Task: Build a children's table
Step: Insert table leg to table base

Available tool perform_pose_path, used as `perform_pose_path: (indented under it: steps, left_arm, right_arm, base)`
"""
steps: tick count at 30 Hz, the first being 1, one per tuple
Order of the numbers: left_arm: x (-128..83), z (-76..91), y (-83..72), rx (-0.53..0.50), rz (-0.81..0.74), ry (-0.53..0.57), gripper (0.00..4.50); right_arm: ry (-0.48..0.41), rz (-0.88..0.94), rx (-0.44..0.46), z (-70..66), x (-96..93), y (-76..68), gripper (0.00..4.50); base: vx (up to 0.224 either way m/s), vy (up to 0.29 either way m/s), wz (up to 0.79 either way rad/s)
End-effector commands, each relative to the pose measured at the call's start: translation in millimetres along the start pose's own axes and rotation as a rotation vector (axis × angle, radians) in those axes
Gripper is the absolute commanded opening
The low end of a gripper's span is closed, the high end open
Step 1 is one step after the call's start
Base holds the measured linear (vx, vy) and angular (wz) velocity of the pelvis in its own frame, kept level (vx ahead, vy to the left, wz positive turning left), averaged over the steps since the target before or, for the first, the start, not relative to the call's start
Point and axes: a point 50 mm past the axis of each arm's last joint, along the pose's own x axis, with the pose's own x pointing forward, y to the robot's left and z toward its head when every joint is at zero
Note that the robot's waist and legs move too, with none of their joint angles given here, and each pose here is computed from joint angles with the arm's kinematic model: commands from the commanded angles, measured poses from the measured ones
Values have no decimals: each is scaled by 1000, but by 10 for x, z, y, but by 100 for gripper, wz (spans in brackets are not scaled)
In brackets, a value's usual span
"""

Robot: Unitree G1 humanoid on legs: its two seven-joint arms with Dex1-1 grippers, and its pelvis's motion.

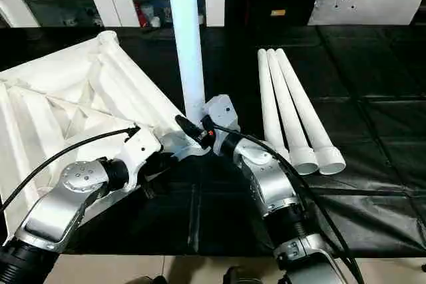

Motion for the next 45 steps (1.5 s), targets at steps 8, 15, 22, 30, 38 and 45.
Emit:
perform_pose_path:
  steps: [8, 15, 22, 30, 38, 45]
  left_arm:
    - [-56, 80, 179, 56, 74, -11, 0]
    - [-47, 85, 194, 65, 73, -11, 0]
    - [-40, 87, 216, 73, 72, -12, 0]
    - [-32, 88, 233, 81, 66, -13, 0]
    - [-35, 75, 240, 84, 61, -10, 0]
    - [-42, 23, 253, 88, 53, 2, 0]
  right_arm:
    - [321, 67, 170, -722, -192, 223, 191]
    - [306, 72, 161, -710, -186, 226, 280]
    - [279, 60, 155, -684, -213, 191, 357]
    - [232, 52, 158, -605, -255, 129, 427]
    - [215, 51, 156, -550, -325, 107, 446]
    - [200, 9, 173, -502, -408, 76, 446]
  base:
    - [0, 0, 0]
    - [0, 0, 0]
    - [0, 0, 0]
    - [0, 0, 0]
    - [0, 0, 0]
    - [0, 0, 0]
